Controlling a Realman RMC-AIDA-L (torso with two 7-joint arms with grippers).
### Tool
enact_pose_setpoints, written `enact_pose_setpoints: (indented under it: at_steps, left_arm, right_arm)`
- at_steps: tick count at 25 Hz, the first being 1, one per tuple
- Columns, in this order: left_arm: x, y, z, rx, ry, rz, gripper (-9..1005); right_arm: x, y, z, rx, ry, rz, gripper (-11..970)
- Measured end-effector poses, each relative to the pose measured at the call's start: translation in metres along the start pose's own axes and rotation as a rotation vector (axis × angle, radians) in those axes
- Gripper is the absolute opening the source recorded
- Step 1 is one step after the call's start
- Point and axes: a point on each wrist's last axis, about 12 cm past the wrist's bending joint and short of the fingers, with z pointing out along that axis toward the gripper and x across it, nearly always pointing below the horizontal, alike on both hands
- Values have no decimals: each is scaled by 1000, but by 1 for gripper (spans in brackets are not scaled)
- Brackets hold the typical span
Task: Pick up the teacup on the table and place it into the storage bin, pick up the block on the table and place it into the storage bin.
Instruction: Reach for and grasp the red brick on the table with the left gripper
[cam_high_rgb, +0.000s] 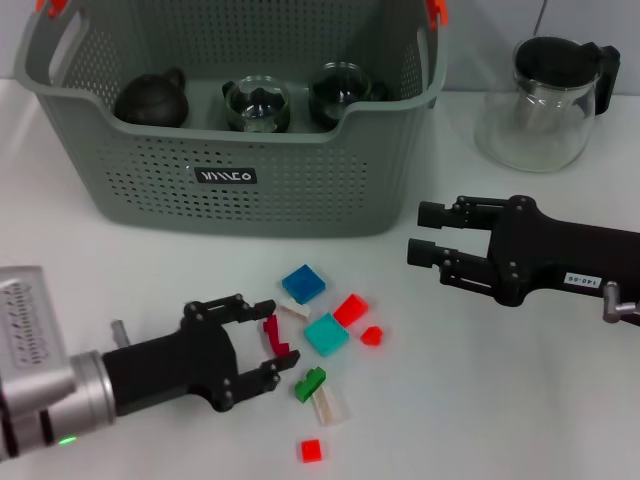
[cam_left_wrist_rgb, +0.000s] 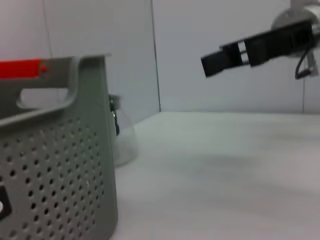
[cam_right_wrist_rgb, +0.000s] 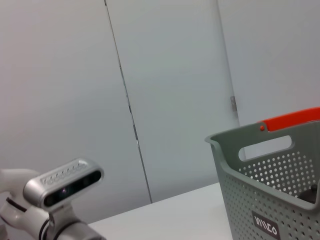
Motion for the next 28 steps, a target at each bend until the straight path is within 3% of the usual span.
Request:
enact_pose_setpoints:
  at_steps: [11,21,28]
  left_arm:
    - [7,0,19,-12,69,-18,608]
    - [10,5,17,-51,89,-7,841]
    - [12,5,19,-58,101,9,846]
  right_arm:
    - [0,0,-1,3,2,1,518]
    - [0,0,-1,4,1,2,518]
    - [1,0,-2,6,1,3,517]
